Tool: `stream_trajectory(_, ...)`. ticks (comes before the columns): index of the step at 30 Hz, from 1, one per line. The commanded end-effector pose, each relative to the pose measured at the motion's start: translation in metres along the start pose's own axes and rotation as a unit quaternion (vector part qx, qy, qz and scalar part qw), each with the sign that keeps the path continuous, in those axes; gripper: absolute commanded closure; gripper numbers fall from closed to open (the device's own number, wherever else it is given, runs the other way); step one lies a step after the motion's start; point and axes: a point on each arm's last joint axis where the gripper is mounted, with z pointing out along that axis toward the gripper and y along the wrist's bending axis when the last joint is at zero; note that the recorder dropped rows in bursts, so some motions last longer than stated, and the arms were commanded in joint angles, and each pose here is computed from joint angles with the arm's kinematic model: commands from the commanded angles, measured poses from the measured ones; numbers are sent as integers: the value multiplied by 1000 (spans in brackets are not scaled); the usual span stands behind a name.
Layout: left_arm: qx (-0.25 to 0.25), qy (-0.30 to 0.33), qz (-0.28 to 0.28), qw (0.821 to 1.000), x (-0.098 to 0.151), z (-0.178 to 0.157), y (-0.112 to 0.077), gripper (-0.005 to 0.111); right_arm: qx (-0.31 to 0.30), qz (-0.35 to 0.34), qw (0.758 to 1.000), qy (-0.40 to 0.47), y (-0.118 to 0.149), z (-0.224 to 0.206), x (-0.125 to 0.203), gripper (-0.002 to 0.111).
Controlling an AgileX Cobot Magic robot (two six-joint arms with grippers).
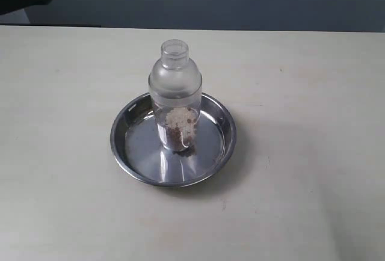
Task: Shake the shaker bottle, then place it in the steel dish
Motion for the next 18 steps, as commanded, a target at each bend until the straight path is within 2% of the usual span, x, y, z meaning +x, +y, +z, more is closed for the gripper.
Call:
stream_trajectory(1,2,-64,-14,998,1,-23,12,106,-1,-3,1000,-5,0,0,-1,109)
stream_trajectory(5,8,-97,-53,994,18,-41,21,106,-1,-3,1000,-5,0,0,-1,109)
stream_trajectory(10,28,-83,-101,991,46,-60,29,106,-1,-3,1000,-5,0,0,-1,109)
stream_trajectory(14,44,-56,-94,993,60,-74,36,106,-1,-3,1000,-5,0,0,-1,109)
stream_trajectory(18,47,-48,-71,995,56,-91,48,106,-1,-3,1000,-5,0,0,-1,109)
